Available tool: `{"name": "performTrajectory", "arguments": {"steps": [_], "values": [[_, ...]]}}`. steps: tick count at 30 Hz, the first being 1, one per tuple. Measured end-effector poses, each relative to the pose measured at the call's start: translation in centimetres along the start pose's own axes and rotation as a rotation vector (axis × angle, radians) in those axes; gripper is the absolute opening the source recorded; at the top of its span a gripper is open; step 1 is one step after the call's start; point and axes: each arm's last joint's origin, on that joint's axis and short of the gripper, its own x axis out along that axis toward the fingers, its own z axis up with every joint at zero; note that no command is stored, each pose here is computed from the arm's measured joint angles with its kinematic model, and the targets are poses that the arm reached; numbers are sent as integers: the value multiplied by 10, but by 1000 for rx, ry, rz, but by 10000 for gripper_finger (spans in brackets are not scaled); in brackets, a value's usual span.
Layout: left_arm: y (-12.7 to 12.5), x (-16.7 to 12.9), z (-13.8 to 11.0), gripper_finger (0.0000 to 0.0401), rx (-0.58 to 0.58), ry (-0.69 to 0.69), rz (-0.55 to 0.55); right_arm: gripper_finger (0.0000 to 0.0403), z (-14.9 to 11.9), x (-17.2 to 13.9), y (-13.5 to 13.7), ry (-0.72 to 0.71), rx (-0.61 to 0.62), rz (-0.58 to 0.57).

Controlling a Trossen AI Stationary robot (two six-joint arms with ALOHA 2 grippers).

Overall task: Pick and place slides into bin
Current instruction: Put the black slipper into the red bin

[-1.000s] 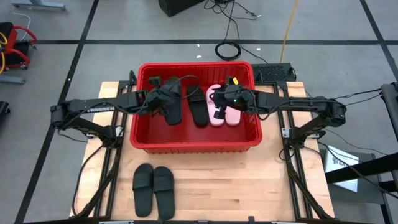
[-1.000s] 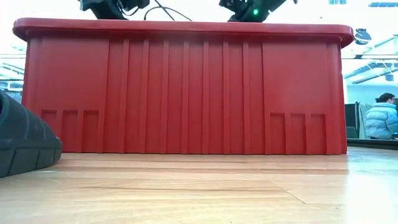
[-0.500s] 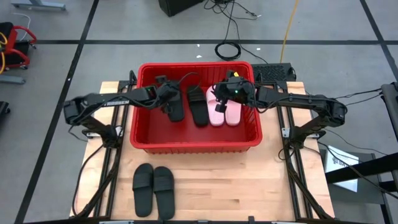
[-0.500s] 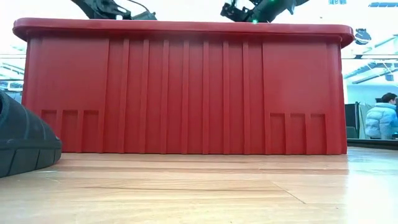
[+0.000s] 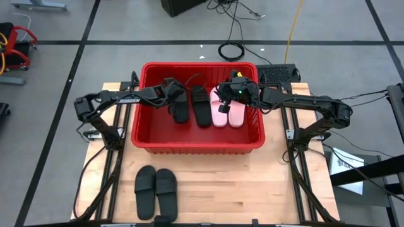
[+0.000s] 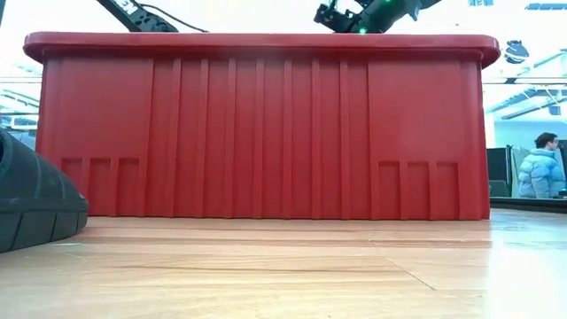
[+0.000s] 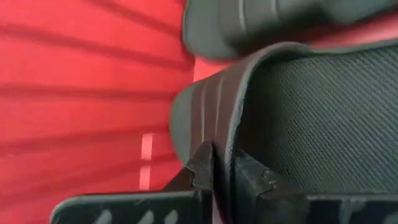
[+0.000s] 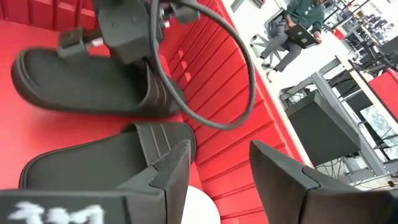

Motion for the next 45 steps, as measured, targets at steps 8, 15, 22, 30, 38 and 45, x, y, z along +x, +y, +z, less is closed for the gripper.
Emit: {"name": "performTrajectory", "arguments": {"steps": [8, 15, 22, 30, 38, 45], "values": [[-9, 8, 10, 30, 58, -73, -27, 155, 0, 1, 0, -35, 14, 75], [-11, 6, 19, 31, 90, -133, 1, 155, -1, 2, -3, -35, 35, 78], [-9, 7, 15, 31, 96, -114, -14, 155, -2, 2, -3, -34, 37, 78], [-11, 10, 8, 33, 117, -100, -103, 155, -1, 2, -3, -39, 38, 76], [-11, 10, 10, 105, 152, -124, -112, 155, 0, 2, -3, -47, 44, 73], [-11, 10, 10, 174, 123, -118, -106, 155, 0, 2, -3, -47, 44, 73]]}}
